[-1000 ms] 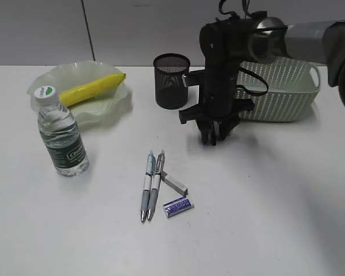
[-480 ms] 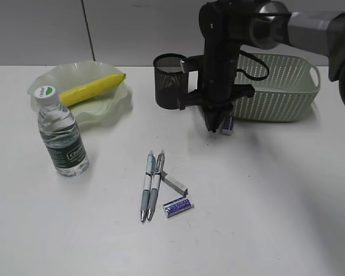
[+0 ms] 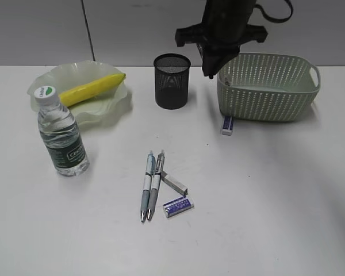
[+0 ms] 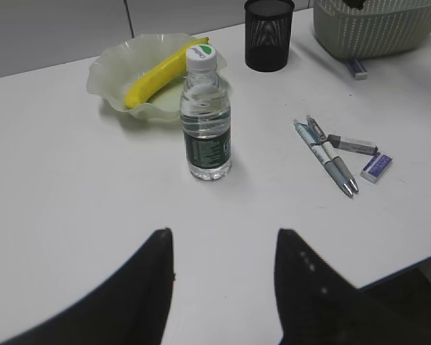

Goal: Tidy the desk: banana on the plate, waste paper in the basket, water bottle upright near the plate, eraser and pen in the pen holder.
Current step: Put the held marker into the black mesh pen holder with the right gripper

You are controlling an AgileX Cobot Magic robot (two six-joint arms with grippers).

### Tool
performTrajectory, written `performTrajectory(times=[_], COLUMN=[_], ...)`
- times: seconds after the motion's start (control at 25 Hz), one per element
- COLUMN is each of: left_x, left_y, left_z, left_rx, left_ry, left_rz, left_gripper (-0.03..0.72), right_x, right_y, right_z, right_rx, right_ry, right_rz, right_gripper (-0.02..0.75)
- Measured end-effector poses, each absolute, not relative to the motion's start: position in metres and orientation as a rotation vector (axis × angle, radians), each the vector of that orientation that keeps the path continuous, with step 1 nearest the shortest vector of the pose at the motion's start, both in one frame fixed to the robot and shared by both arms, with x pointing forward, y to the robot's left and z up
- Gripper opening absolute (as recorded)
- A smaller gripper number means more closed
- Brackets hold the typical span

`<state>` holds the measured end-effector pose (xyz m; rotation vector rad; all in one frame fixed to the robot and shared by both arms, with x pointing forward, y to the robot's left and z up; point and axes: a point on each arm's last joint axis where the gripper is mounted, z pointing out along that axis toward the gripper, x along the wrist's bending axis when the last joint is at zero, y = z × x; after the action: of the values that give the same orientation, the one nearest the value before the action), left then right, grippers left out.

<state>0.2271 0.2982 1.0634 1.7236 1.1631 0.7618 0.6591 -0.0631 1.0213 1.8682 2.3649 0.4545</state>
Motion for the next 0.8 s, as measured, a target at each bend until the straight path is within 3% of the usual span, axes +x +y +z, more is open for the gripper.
performTrajectory(times=[0.24,0.48,0.8], left_x=[0.227,0.227,0.227], left_y=[0.298,0.298,0.298], left_z=[1.063,1.063,1.063], left_rx=[1.723,1.723,1.723], left_ry=[1.164,1.164,1.164], left_rz=[0.762,0.762,0.762], left_gripper=[0.347,0.347,0.347], right_x=[0.660,0.681,0.704], right_y=[-0.065,-0.053,-0.035], right_z=[1.046,1.057,1.008], right_rx=[1.730,1.521,1.446], right_ry=[2.337,2.208,2.162], right_rz=[0.576,0.922,1.052], right_gripper=[0.076,0.076,0.076])
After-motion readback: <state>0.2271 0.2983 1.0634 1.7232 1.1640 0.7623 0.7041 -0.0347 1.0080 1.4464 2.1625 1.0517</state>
